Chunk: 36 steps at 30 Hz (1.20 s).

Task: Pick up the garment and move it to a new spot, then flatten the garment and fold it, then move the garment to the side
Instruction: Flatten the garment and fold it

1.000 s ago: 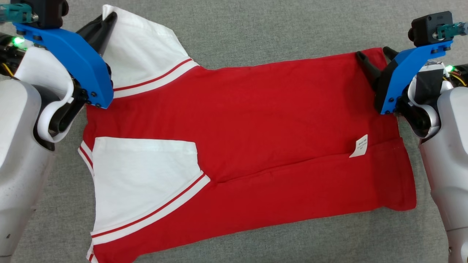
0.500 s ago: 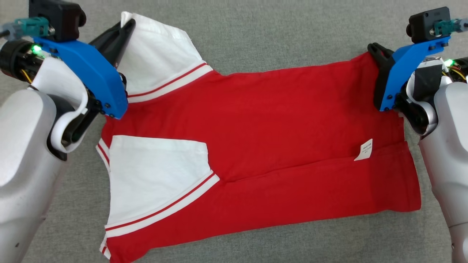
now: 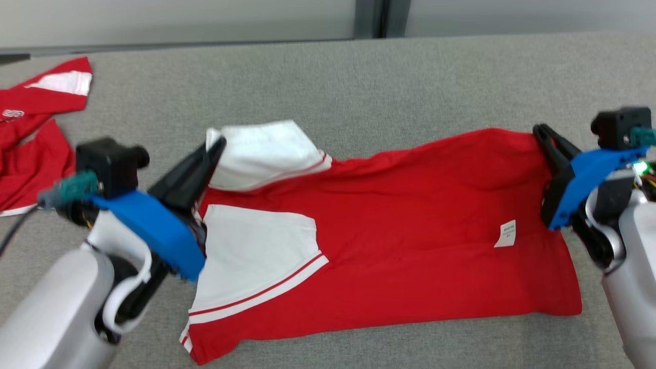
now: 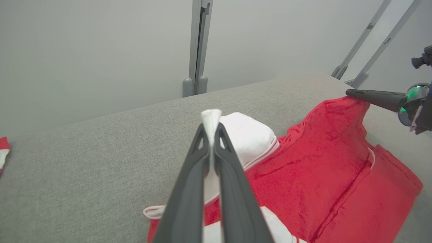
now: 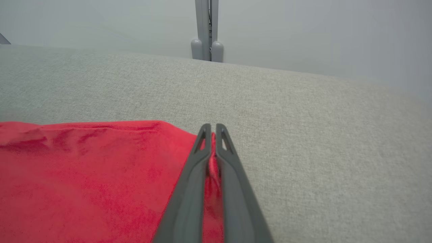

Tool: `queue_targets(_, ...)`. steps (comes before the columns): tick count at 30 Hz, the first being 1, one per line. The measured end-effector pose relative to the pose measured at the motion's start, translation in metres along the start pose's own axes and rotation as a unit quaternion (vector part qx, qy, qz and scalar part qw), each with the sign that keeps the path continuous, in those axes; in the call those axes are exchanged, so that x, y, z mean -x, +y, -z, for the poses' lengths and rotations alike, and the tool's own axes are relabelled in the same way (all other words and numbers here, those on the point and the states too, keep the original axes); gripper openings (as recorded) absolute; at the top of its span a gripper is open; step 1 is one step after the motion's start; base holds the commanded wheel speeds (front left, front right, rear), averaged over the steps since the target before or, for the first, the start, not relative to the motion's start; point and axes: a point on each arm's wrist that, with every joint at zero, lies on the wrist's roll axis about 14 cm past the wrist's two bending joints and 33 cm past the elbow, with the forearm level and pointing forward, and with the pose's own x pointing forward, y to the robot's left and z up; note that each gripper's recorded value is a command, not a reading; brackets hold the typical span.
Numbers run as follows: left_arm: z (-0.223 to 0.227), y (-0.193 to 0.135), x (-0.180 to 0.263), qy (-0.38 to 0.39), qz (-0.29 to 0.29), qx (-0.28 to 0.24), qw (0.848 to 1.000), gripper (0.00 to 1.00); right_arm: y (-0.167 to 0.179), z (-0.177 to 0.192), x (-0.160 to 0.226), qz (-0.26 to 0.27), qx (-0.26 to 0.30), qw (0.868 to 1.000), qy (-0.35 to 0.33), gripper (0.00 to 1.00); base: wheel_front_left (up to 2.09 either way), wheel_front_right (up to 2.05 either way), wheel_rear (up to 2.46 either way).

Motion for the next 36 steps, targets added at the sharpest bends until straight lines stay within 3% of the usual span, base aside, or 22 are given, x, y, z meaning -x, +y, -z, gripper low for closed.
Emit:
queue_targets(8, 0.033, -0.025, 0.051, -0.002, -0.024, 0.05, 0.998, 0.0, -0.001, 0.021, 0.047, 0.013, -0.025, 1.0, -0.004, 0.0, 0.0, 0.0, 0.0)
queue_targets(17, 0.09, -0.033, 0.07, 0.019, -0.057, 0.126, 0.99, 0.0, 0.001, 0.05, 0.074, 0.028, -0.056, 0.998, 0.018, 0.0, 0.0, 0.0, 0.0)
queue_targets(18, 0.095, -0.03, 0.071, 0.019, -0.065, 0.132, 0.989, 0.0, 0.001, 0.051, 0.075, 0.029, -0.059, 0.998, 0.015, 0.15, 0.0, 0.0, 0.0)
queue_targets(19, 0.099, -0.029, 0.072, 0.017, -0.071, 0.139, 0.988, 0.04, 0.001, 0.051, 0.077, 0.031, -0.063, 0.997, 0.011, 0.37, 0.0, 0.0, 0.0)
queue_targets(20, 0.104, -0.03, 0.074, 0.015, -0.073, 0.144, 0.987, 0.32, 0.001, 0.053, 0.079, 0.033, -0.064, 0.997, 0.009, 0.7, 0.0, 0.0, 0.0)
queue_targets(21, 0.109, -0.031, 0.075, 0.013, -0.077, 0.153, 0.985, 0.73, 0.001, 0.055, 0.082, 0.036, -0.067, 0.997, 0.006, 1.0, 0.0, 0.0, 0.0)
queue_targets(22, 0.112, -0.032, 0.077, 0.01, -0.079, 0.16, 0.984, 1.0, 0.0, 0.056, 0.084, 0.038, -0.07, 0.997, 0.003, 1.0, 0.0, 0.0, 0.0)
queue_targets(30, 0.104, -0.019, 0.092, -0.063, -0.134, 0.191, 0.97, 1.0, -0.012, 0.069, 0.104, 0.079, -0.119, 0.989, -0.032, 1.0, 0.0, 0.0, 0.0)
queue_targets(36, 0.084, -0.004, 0.099, -0.099, -0.176, 0.144, 0.969, 1.0, -0.021, 0.063, 0.109, 0.102, -0.131, 0.984, -0.058, 1.0, 0.0, 0.0, 0.0)
